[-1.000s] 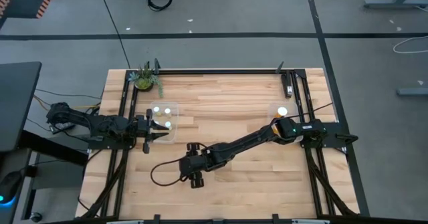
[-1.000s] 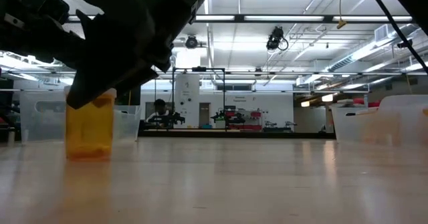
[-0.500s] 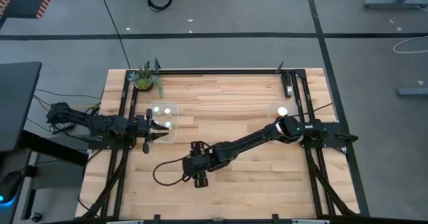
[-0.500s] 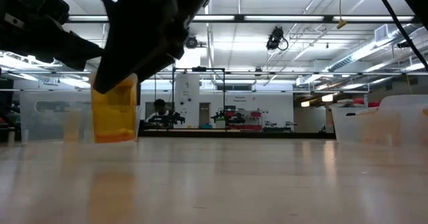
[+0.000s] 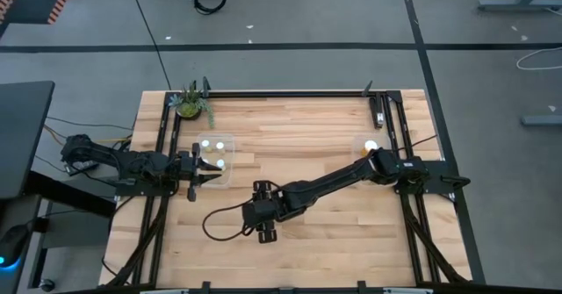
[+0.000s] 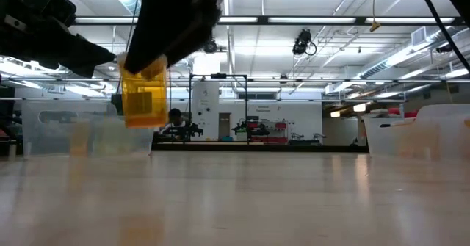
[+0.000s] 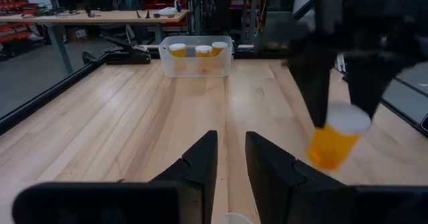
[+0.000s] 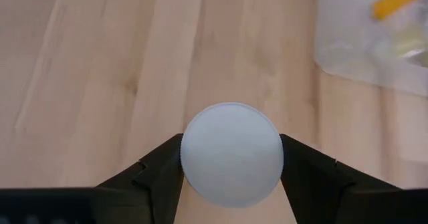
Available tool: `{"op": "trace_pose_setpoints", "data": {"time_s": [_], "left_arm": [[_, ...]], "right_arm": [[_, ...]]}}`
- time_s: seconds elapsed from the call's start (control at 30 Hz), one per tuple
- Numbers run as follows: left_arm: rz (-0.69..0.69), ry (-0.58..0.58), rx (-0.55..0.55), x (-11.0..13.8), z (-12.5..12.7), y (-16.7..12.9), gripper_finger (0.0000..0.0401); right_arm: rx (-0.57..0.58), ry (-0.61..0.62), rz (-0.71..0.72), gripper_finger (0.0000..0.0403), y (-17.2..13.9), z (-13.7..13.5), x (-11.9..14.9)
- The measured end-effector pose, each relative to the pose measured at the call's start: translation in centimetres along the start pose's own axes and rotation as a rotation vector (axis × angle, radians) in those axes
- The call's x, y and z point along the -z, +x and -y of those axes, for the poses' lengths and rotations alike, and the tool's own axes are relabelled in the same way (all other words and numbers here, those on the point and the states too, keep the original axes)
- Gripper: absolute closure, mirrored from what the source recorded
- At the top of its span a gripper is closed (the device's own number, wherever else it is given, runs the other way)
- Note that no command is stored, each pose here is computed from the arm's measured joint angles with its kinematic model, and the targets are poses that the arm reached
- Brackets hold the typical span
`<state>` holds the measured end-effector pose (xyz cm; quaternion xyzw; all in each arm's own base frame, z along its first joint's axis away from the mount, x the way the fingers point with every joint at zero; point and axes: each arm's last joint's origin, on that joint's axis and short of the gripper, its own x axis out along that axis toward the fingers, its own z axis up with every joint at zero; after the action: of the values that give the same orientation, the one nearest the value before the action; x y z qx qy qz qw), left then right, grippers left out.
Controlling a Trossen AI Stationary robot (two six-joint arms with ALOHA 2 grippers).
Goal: Pick and place medicine bottles into bin by pill shape (circle, oval)
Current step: Put the big orange pill bottle into the right transparent bin
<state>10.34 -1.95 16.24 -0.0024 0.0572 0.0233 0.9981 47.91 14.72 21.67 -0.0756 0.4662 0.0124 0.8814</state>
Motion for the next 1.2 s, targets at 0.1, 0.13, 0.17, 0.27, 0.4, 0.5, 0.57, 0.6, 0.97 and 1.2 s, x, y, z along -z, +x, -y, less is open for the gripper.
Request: {"op": "trace_pose_setpoints", "data": {"time_s": [0.1, 0.13, 0.17, 0.27, 0.4, 0.5, 0.57, 0.6, 0.97, 1.2], "left_arm": [[0.001, 0.000, 0.000, 0.0, 0.0, 0.0, 0.0311], [0.001, 0.000, 0.000, 0.0, 0.0, 0.0, 0.0310], [0.003, -0.001, 0.000, 0.0, 0.0, 0.0, 0.0309], [0.002, -0.001, 0.000, 0.0, 0.0, 0.0, 0.0308], [0.001, 0.000, 0.000, 0.0, 0.0, 0.0, 0.0307], [0.001, 0.000, 0.001, 0.0, 0.0, 0.0, 0.0307], [0.001, 0.000, -0.001, 0.0, 0.0, 0.0, 0.0307], [0.001, -0.001, 0.000, 0.0, 0.0, 0.0, 0.0307], [0.001, -0.001, 0.000, 0.0, 0.0, 0.0, 0.0314], [0.001, 0.000, 0.000, 0.0, 0.0, 0.0, 0.0308]], "right_arm": [[0.019, -0.003, -0.007, 0.0176, -1.4, 0.3, -0.1], [0.020, -0.005, -0.014, 0.0176, -1.8, 0.4, -0.1], [0.024, -0.003, -0.017, 0.0177, -2.1, 0.5, -0.1], [0.051, 0.001, -0.035, 0.0177, -3.8, 0.9, -0.1], [0.086, 0.029, -0.082, 0.0177, -5.5, 1.1, 0.4], [0.095, 0.047, -0.083, 0.0177, -6.7, 0.9, 1.3], [0.108, 0.067, -0.082, 0.0177, -7.4, 1.0, 2.5], [0.118, 0.081, -0.079, 0.0177, -7.6, 1.2, 3.2], [0.153, 0.327, 0.020, 0.0172, -11.0, 4.7, 13.5], [0.206, 0.543, 0.063, 0.0174, -14.1, 6.9, 18.9]]}}
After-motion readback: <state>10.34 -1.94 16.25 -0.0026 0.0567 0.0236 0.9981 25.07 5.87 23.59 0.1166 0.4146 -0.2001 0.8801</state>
